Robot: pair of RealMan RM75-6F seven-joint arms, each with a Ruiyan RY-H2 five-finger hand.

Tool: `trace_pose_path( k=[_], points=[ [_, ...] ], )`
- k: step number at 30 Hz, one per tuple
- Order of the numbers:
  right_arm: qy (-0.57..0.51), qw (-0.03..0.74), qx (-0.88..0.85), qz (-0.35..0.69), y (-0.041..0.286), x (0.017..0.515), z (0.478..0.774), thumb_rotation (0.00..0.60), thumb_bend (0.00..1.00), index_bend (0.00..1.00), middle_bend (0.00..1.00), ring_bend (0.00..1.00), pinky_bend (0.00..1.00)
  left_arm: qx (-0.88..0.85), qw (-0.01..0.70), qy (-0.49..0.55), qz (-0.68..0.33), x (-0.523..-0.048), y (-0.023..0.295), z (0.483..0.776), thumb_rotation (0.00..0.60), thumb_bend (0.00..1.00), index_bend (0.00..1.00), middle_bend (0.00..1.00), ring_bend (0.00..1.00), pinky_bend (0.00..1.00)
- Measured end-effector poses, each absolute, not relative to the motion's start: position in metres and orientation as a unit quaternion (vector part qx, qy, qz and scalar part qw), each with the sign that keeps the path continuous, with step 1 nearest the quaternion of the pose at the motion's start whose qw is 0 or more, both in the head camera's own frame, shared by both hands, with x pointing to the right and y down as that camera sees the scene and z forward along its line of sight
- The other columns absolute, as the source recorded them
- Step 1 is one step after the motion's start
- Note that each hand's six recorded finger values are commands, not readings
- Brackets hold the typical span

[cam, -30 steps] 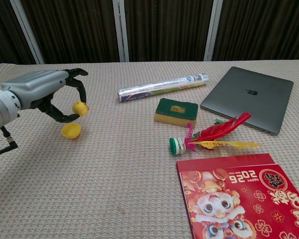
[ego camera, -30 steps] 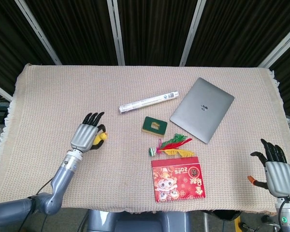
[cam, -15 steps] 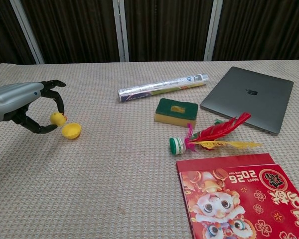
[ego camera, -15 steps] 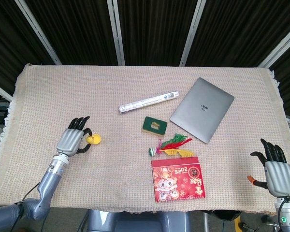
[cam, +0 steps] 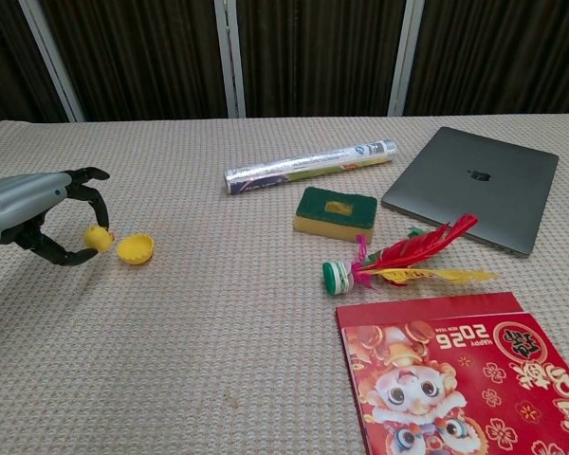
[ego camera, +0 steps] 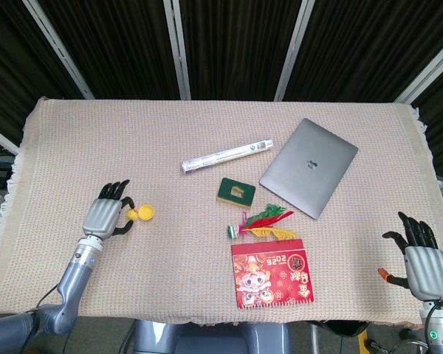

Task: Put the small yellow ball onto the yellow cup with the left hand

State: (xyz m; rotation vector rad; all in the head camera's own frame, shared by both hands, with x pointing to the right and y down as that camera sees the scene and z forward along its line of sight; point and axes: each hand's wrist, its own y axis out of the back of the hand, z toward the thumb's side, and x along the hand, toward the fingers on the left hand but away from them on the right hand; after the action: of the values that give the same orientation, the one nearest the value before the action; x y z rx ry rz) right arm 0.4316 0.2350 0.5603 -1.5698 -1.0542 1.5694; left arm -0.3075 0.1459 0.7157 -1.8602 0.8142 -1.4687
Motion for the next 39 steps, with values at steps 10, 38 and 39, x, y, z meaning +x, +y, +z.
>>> trace_pose_path(
  k=[10,38,39],
  points=[
    [-0.404,0.334,-0.603,0.601,0.235,0.431,0.560,0.600,0.00,0.32,0.00,0.00,0.00,-0.700,0.303,0.311,-0.568,-0.310,0.149,0.726,0.600,0.38,0.48,0.00,0.00,0.00],
    [-0.407,0.331,-0.605,0.600,0.236,0.432,0.560,0.600,0.00,0.32,0.00,0.00,0.00,-0.710,0.301,0.311,-0.556,-0.274,0.143,0.736,0.600,0.37,0.48,0.00,0.00,0.00],
    [-0.407,0.331,-0.605,0.599,0.236,0.432,0.560,0.600,0.00,0.32,0.00,0.00,0.00,-0.710,0.302,0.310,-0.556,-0.273,0.143,0.737,0.600,0.37,0.48,0.00,0.00,0.00]
  ],
)
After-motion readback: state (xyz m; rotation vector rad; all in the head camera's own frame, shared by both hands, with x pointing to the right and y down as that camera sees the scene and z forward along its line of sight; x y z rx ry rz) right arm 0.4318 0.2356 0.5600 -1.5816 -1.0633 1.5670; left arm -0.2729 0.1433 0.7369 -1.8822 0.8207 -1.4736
